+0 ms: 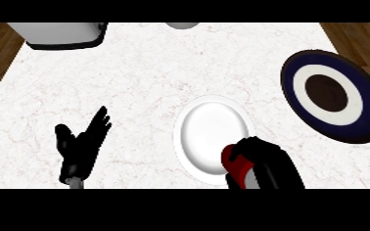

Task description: Pick the can from the plate and place it in the plate

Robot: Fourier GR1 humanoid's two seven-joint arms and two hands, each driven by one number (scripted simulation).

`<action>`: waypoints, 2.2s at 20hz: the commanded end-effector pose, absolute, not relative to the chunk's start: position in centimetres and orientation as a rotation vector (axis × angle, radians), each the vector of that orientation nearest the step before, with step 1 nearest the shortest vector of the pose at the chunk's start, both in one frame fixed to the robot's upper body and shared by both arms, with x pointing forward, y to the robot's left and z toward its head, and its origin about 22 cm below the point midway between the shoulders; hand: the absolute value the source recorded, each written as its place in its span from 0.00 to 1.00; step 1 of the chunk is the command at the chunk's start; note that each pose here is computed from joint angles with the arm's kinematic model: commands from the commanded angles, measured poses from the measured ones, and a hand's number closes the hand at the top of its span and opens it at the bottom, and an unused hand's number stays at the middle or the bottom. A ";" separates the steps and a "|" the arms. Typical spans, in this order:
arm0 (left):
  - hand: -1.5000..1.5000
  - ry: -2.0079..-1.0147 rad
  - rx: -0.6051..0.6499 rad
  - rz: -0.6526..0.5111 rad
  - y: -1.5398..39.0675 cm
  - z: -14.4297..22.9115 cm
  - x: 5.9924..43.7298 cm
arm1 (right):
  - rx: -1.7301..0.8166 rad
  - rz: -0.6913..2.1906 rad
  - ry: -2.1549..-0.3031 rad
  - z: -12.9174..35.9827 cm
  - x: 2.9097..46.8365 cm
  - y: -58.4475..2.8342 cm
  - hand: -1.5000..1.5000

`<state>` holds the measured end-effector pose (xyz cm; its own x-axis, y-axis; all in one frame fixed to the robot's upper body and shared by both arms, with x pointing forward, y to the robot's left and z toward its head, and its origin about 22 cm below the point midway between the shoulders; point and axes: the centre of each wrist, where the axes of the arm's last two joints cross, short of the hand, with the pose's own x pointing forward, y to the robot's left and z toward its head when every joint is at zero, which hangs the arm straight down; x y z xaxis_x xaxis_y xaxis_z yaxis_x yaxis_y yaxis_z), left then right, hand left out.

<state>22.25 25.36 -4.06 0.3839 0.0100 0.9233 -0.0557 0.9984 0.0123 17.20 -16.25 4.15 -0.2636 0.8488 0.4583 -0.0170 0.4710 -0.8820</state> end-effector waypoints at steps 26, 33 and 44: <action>0.50 -1.180 -0.012 0.001 23.0 -3.5 23.9 | -1.051 -0.224 -1.837 4.1 20.9 -37.1 1.00; 0.50 -1.191 0.002 -0.026 24.6 -3.6 23.0 | -1.052 -0.220 -1.839 1.6 26.3 -43.3 1.00; 0.50 -1.209 -0.023 -0.065 23.9 -1.7 25.5 | -1.098 0.009 -1.528 0.7 28.9 -48.4 0.00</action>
<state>24.57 23.56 -2.56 0.3605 -0.0170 0.9326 0.0415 0.9991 0.0021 29.00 -47.53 1.64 -0.0223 0.5880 0.8086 0.6955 0.5901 -0.4099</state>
